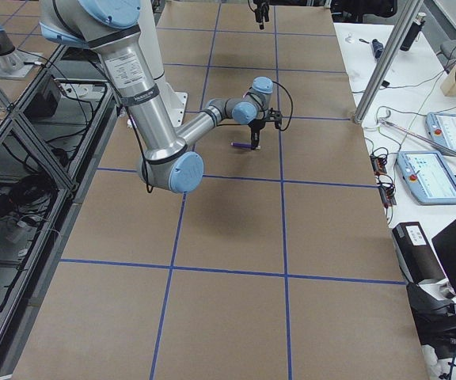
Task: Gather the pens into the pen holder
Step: 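Withdraw the left gripper while the right gripper grasps the purple marker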
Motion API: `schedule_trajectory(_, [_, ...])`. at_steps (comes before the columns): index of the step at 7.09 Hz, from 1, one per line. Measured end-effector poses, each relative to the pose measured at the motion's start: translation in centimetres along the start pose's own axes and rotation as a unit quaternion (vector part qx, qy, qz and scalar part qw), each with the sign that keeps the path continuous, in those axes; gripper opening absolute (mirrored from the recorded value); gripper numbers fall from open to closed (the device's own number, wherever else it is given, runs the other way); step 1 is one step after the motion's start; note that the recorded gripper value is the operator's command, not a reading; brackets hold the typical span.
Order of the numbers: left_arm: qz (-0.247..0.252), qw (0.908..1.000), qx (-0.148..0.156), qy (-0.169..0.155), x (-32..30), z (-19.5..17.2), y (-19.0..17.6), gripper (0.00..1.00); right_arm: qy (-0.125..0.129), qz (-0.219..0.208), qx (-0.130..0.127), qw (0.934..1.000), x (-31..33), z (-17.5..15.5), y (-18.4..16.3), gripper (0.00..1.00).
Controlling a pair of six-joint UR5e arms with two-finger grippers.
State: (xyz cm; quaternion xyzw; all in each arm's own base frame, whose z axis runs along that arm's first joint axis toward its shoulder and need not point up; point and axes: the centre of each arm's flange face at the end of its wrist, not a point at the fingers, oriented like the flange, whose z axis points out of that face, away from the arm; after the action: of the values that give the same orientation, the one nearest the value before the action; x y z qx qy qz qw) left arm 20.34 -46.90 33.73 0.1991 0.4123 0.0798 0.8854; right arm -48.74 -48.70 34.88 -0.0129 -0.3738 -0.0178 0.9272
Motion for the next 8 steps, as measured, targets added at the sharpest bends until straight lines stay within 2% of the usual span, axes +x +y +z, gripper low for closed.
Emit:
schedule_trajectory(1, [0.000,1.0000,0.000,0.000,0.01,0.01,0.01,0.96,0.000,0.002,-0.005,1.0000,-0.03,0.30,0.06,0.60])
schedule_trajectory(3, [0.001,1.0000,0.000,0.000,0.04,0.03,0.01,0.96,0.001,0.004,-0.011,0.9999,-0.14,0.78,0.23,0.43])
schedule_trajectory(4, [0.001,1.0000,0.000,0.000,0.06,0.02,-0.01,0.96,0.001,0.004,-0.013,0.9999,-0.15,0.93,0.35,0.29])
schedule_trajectory(5, [0.001,1.0000,0.001,0.001,0.08,0.01,-0.03,0.96,0.002,0.005,-0.015,0.9999,-0.14,1.11,0.49,0.07])
schedule_trajectory(6, [0.001,1.0000,0.001,0.001,0.11,-0.02,-0.03,0.96,0.003,0.004,-0.016,0.9999,-0.11,1.27,0.62,0.00])
schedule_trajectory(8, [0.001,1.0000,0.002,0.000,0.12,-0.05,-0.04,0.96,0.000,0.004,-0.017,0.9999,-0.25,1.08,0.64,0.00])
